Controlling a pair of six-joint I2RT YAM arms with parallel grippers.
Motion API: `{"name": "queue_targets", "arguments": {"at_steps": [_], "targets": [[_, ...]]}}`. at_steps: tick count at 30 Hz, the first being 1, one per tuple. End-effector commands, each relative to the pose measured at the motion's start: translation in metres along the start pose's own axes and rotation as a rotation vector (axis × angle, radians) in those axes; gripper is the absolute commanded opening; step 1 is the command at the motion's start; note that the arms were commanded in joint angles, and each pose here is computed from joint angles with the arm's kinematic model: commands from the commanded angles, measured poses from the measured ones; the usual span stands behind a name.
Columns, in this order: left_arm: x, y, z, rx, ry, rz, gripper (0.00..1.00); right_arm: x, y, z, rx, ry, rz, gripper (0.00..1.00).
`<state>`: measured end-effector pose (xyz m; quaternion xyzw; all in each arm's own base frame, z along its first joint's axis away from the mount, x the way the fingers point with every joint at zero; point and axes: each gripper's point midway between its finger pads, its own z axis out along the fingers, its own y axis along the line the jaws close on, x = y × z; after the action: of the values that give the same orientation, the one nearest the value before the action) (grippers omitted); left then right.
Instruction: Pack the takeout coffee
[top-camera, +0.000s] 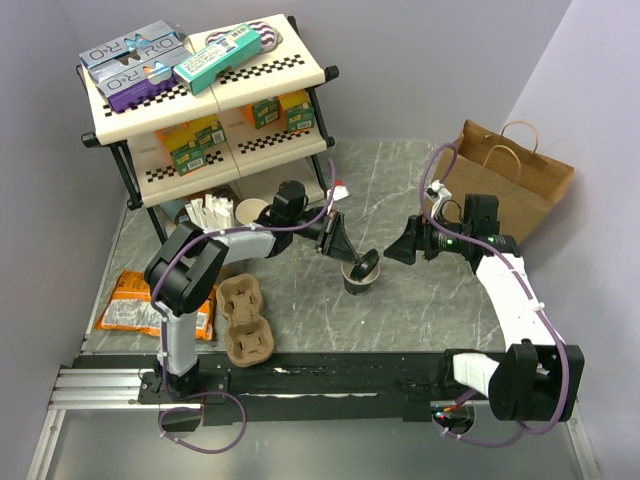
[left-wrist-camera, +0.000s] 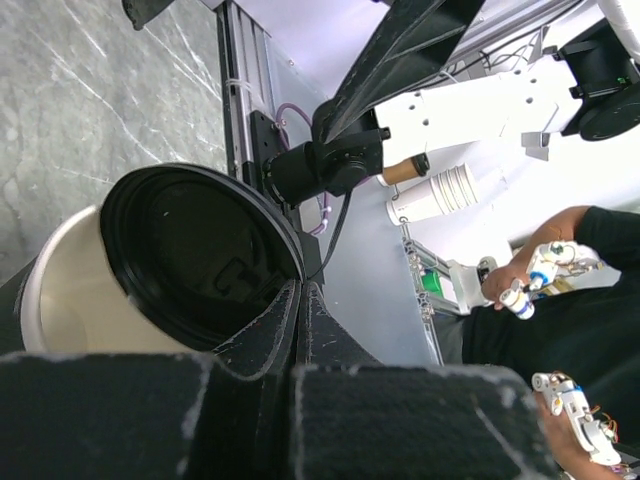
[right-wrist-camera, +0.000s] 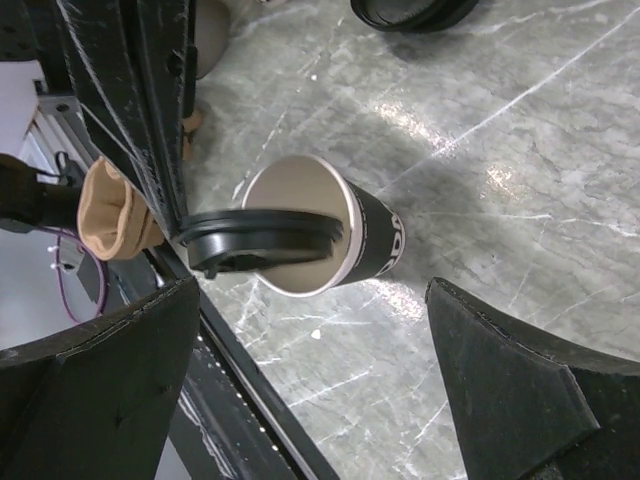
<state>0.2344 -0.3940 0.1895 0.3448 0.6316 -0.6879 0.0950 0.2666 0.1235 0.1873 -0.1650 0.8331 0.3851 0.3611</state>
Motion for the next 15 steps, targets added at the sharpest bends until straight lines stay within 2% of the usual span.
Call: {"name": "queue_targets", "arguments": {"at_steps": [1,3,6,9,15], "targets": [[-0.007,0.006,-0.005,-0.008,-0.013,0.039,0.01,-0.007,0.003,0.005,-0.030,-0.011,-0.085,1.00],[-0.007,0.012,-0.008,-0.026,-0.021,0.027,0.01,-0.004,0.006,0.010,-0.050,0.001,-0.111,1.00],[-0.012,0.013,-0.012,-0.037,-0.040,0.031,0.06,-0.001,0.012,0.017,-0.077,0.024,-0.140,1.00],[-0.011,0.018,-0.013,-0.051,-0.030,0.019,0.16,-0.003,0.013,0.021,-0.080,0.029,-0.144,1.00],[-0.012,0.018,-0.015,-0.061,-0.039,0.031,0.24,-0.006,0.014,0.027,-0.085,0.034,-0.152,1.00]]}}
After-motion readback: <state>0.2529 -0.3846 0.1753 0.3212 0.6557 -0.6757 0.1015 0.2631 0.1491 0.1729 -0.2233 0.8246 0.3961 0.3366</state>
